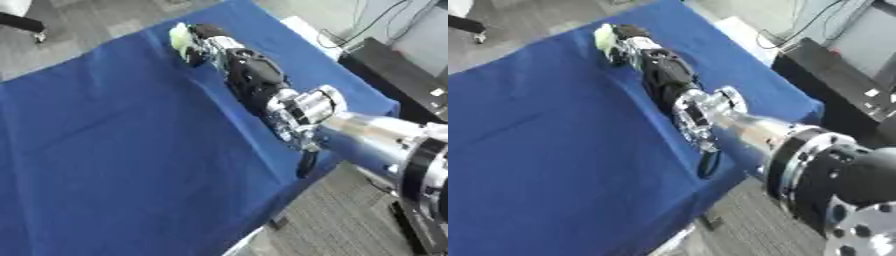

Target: Pick up the objects with one hand, pass them to the other hand, and then place them into the box on the other side of the table.

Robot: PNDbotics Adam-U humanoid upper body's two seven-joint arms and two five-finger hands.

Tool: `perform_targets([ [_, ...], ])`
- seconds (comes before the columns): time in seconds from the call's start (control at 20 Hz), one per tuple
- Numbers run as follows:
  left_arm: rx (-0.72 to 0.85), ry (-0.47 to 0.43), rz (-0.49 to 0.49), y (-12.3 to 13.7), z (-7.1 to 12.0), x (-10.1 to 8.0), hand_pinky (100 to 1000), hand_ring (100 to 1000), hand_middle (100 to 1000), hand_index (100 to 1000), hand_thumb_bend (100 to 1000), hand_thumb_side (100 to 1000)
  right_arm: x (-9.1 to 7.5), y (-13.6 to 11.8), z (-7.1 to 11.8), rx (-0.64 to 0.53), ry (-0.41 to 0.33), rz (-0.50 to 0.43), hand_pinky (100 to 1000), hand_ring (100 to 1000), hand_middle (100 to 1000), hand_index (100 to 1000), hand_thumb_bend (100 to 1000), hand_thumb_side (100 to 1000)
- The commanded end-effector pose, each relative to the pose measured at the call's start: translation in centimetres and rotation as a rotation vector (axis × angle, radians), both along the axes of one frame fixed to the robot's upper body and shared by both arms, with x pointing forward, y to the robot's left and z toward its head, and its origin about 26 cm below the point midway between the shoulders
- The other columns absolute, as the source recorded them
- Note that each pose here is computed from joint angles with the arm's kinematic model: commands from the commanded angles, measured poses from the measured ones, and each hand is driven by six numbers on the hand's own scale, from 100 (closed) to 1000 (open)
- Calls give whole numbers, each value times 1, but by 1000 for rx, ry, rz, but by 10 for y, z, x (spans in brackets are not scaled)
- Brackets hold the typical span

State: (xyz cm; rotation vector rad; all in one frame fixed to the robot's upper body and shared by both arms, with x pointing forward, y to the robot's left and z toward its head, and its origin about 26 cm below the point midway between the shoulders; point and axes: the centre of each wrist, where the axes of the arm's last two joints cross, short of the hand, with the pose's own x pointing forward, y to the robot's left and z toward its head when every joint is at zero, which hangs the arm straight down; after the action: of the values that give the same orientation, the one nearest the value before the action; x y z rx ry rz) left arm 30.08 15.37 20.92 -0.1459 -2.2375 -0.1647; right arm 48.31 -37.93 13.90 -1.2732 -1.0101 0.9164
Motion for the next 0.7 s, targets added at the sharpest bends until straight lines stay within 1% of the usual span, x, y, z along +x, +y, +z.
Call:
perform_targets([
  [0.05,4,-34,-1,2,9,-2,707,638,681,892,100,844,1,1,5,-22,-79,-12,832,535,268,439,100,260],
  [0.15,3,-34,0,2,9,-2,706,638,681,892,100,844,1,0,6,-28,-125,-26,799,463,196,372,100,243],
  [0.2,3,-34,0,2,9,-2,706,638,681,892,100,844,1,0,7,-30,-146,-32,765,390,133,314,100,226],
  [0.25,2,-34,0,2,9,-2,706,638,681,892,100,844,1,0,9,-32,-171,-37,754,368,116,298,100,221],
  [0.3,2,-34,0,2,9,-2,706,638,681,892,100,844,1,0,10,-34,-193,-41,735,327,100,266,100,213],
  [0.35,1,-34,0,2,9,-2,706,638,681,892,100,844,1,0,11,-35,-210,-42,709,286,100,236,100,206],
  [0.4,1,-33,0,2,9,-2,706,638,681,892,100,844,1,0,12,-33,-222,-42,709,286,100,236,100,206],
  [0.5,1,-31,-1,2,8,-2,706,638,681,892,100,844,2,1,14,-25,-226,-31,677,233,100,199,100,207],
  [0.7,-1,-29,0,3,7,-2,706,638,681,892,100,845,3,1,21,-15,-223,-1,653,193,100,182,100,206],
])
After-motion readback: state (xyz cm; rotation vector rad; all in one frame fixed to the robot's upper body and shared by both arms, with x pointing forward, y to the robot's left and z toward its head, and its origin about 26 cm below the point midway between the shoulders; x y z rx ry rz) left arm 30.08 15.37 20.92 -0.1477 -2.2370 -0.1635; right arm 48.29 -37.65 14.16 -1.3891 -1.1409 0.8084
